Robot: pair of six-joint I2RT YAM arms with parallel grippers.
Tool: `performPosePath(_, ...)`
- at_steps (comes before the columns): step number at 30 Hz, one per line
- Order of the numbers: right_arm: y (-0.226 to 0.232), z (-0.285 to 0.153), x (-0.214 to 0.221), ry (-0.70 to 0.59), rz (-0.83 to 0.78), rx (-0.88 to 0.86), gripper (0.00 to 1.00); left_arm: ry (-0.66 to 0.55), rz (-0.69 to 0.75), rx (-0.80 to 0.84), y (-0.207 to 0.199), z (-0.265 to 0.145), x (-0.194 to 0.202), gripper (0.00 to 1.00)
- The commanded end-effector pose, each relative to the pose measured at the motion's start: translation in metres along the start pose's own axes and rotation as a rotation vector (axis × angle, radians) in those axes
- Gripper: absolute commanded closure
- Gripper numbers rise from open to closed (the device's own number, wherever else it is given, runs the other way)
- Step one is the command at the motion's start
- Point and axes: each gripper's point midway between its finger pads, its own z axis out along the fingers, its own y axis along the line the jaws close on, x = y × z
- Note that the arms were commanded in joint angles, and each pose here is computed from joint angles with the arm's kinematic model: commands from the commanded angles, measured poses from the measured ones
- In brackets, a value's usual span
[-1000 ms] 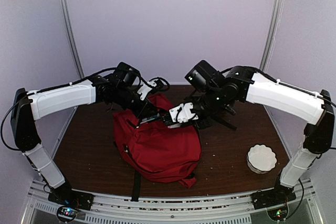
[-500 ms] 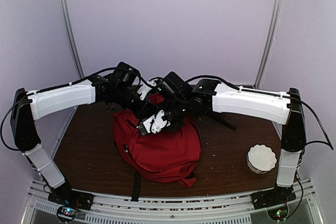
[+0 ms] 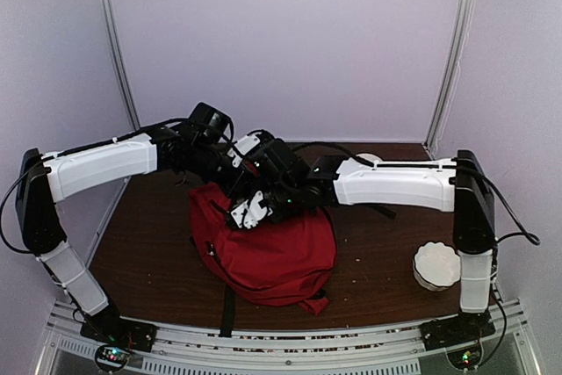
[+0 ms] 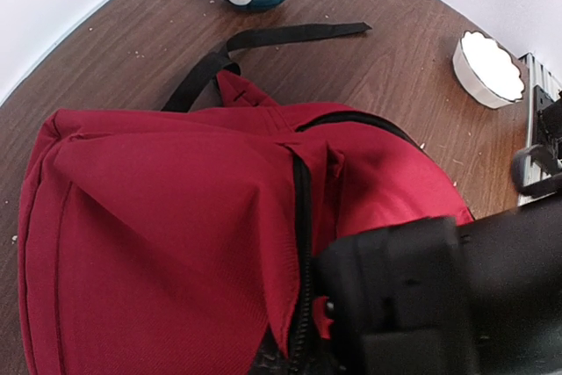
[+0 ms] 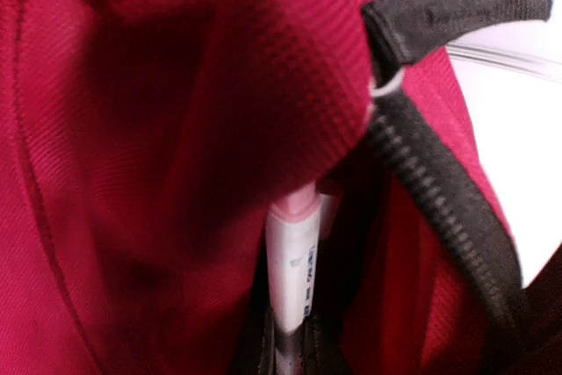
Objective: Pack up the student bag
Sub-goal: Place the pen in the lower front pocket of the bag, then move the student bag to the center of the board.
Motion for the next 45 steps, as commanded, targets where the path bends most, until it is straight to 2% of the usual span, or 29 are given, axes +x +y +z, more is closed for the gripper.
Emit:
performPosePath(1, -0.018, 0.019, 0.017, 0.084, 0.048, 0.140, 0.94, -0.149, 0.081, 0.064, -0.024, -0.029, -0.044, 1.00)
performPosePath(7, -0.024, 0.027, 0.025, 0.111, 0.139, 0.202, 0.92, -0.152, 0.083, 0.064, -0.025, -0.030, -0.045, 1.00)
performPosePath(8, -0.024, 0.027, 0.026, 0.115, 0.150, 0.199, 0.89, -0.153, 0.084, 0.064, -0.025, -0.030, -0.045, 1.00)
performPosePath(11, -0.016, 0.023, 0.029, 0.113, 0.159, 0.202, 0.72, -0.154, 0.085, 0.064, -0.025, -0.031, -0.045, 1.00)
performPosePath(14, -0.007, 0.012, 0.026, 0.090, 0.163, 0.147, 0.66, -0.152, 0.084, 0.055, -0.024, -0.031, -0.045, 1.00)
performPosePath(28, 0.064, -0.097, -0.010, -0.102, 0.384, -0.259, 0.60, -0.111, 0.070, 0.035, -0.015, -0.016, -0.035, 1.00)
performPosePath(33, 0.128, -0.147, -0.024, -0.226, 0.449, -0.518, 0.61, -0.092, 0.086, 0.017, -0.011, -0.012, -0.031, 1.00)
performPosePath(35, 0.156, -0.161, -0.024, -0.247, 0.462, -0.600, 0.58, -0.075, 0.093, 0.011, -0.009, -0.010, -0.028, 1.00)
performPosePath(40, 0.193, -0.165, -0.024, -0.268, 0.538, -0.643, 0.54, -0.057, 0.108, 0.013, -0.009, -0.010, -0.027, 1.00)
performPosePath(45, 0.196, -0.151, -0.019, -0.228, 0.567, -0.600, 0.54, -0.050, 0.118, 0.009, -0.008, -0.010, -0.026, 1.00)
